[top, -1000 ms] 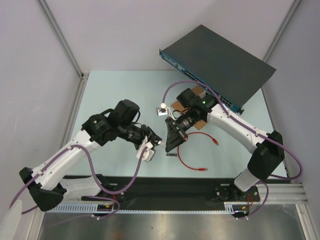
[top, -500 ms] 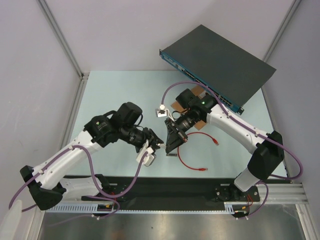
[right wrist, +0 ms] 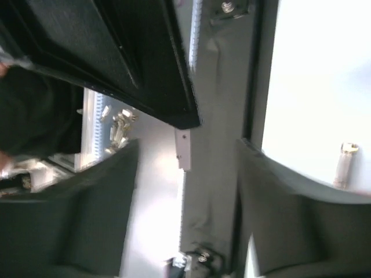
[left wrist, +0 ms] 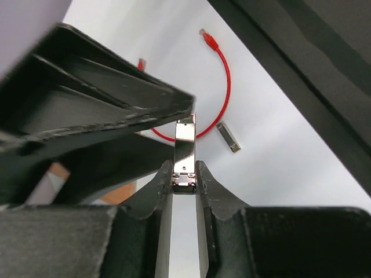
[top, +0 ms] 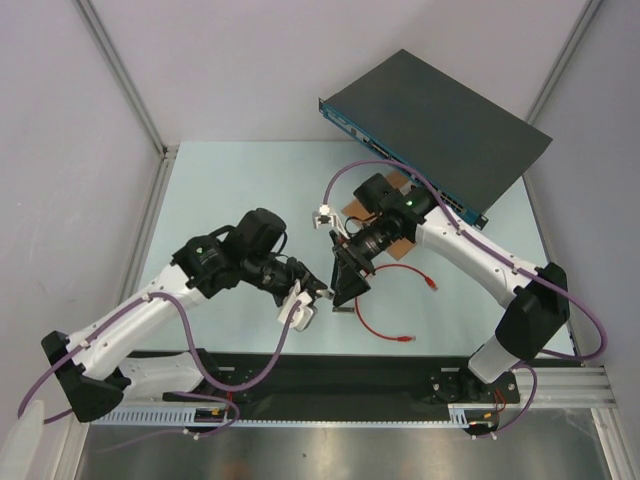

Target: Insert the plug into the switch port

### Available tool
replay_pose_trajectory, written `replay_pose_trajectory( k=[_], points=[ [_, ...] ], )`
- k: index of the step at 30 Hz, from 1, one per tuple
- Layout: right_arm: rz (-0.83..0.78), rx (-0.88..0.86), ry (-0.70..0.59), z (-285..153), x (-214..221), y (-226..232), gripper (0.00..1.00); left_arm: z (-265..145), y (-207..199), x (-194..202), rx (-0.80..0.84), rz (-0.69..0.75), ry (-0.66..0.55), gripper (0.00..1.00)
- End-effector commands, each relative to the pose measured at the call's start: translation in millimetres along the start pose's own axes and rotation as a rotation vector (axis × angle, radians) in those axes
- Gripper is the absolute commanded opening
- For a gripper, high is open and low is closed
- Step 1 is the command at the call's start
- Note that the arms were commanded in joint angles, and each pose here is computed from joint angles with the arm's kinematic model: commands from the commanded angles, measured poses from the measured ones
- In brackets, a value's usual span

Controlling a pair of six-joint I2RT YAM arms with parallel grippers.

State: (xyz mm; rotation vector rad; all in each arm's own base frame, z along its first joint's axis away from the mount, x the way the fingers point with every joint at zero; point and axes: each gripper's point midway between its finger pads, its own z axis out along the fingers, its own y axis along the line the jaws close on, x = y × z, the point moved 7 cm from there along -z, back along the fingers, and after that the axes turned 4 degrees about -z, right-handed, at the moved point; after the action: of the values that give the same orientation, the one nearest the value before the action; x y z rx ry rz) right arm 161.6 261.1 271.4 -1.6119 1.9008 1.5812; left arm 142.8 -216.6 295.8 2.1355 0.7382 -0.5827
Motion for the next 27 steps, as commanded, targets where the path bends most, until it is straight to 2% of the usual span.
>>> replay_pose_trajectory(
  k=[1,2,3,4,5,7,8,9,10,11,12,13,14,18,22,24,27],
  points=[
    [-0.042,0.128,-0.076,-25,-21,1,0.78,5,0,6,-0.086,-0.127,-0.023,0.0],
    [-0.025,0.18,-0.128,-42,-25,-8,0.82,2,2,13,-0.118,-0.187,-0.022,0.0],
    [-0.02,0.206,-0.172,-55,-29,-8,0.9,3,2,17,-0.154,-0.313,-0.037,0.0],
    [0.015,0.228,-0.211,-67,-32,-9,0.93,7,1,23,-0.18,-0.39,-0.043,0.0],
    [-0.004,0.257,-0.256,-78,-37,-11,0.94,4,14,23,-0.26,-0.414,-0.079,0.0],
    [0.005,0.326,-0.362,-114,-46,-5,0.96,8,14,26,-0.323,-0.602,-0.123,0.01],
    [-0.036,0.362,-0.409,-129,-53,-3,0.97,3,31,22,-0.43,-0.581,-0.173,0.0],
    [-0.037,0.407,-0.462,-148,-56,-1,0.97,4,34,22,-0.482,-0.679,-0.202,0.0],
    [-0.017,0.425,-0.517,-160,-60,11,0.98,5,37,32,-0.577,-0.719,-0.186,0.0],
    [-0.063,0.48,-0.591,-182,-64,20,0.98,3,49,36,-0.693,-0.766,-0.216,0.0],
    [-0.053,0.507,-0.633,-195,-67,19,0.98,1,59,32,-0.726,-0.764,-0.269,0.0],
    [-0.064,0.537,-0.679,-204,-66,30,0.98,-3,67,40,-0.832,-0.805,-0.25,0.0],
    [-0.058,0.557,-0.758,-218,-72,39,0.98,-7,80,39,-0.907,-0.817,-0.305,0.0],
    [-0.021,0.76,-0.989,-273,-57,61,0.98,-6,119,58,-1.092,-0.886,-0.296,0.0],
    [0.09,0.964,-1.155,-317,-24,79,0.98,-4,154,75,-1.161,-0.877,-0.308,0.0],
    [0.157,1.005,-1.191,-324,-8,81,0.97,-5,166,76,-1.163,-0.859,-0.328,0.0],
    [0.35,1.006,-1.248,-337,30,73,0.96,-4,182,88,-1.153,-0.881,-0.337,0.0]
  ],
)
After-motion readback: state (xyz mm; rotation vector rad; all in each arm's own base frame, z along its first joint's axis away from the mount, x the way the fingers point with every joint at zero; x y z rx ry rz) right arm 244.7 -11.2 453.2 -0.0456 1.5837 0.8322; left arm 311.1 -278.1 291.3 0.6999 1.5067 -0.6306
